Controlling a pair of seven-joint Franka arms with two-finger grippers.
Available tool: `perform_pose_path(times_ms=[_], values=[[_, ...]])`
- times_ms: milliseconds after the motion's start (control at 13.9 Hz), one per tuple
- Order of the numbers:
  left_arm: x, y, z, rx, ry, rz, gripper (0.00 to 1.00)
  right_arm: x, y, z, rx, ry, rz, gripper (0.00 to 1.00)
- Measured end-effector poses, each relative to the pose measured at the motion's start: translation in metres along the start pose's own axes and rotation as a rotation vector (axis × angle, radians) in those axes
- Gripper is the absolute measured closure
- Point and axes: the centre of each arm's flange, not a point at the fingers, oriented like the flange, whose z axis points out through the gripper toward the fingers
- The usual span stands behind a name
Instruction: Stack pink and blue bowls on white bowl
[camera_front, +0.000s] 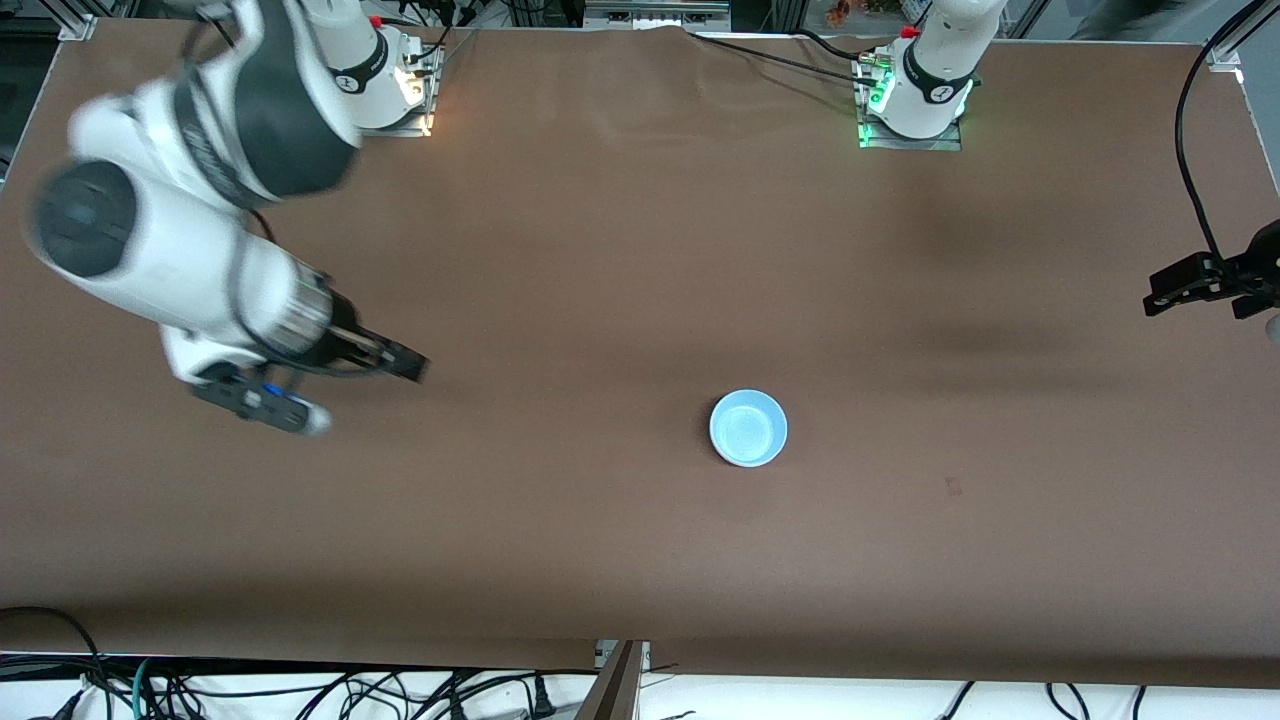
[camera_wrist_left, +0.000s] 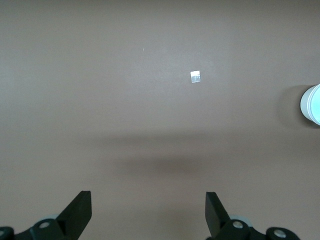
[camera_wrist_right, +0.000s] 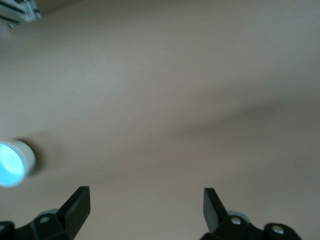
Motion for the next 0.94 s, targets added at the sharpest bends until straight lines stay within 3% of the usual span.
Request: perform_pose_path(times_ms=[288,433,937], values=[[0.000,0.000,0.000,0.000,0.000,0.000,0.00,-0.041,0.120,-0.042,0.008,-0.031,-0.076,0.00],[0.000,0.000,0.000,0.000,0.000,0.000,0.00,-0.061,0.155,-0.049,-0.023,-0.024,-0.093,0.00],[0.000,0.000,0.000,0.000,0.000,0.000,0.00,-0.066,0.163,-0.048,-0.082,0.013,-0.188,0.00]])
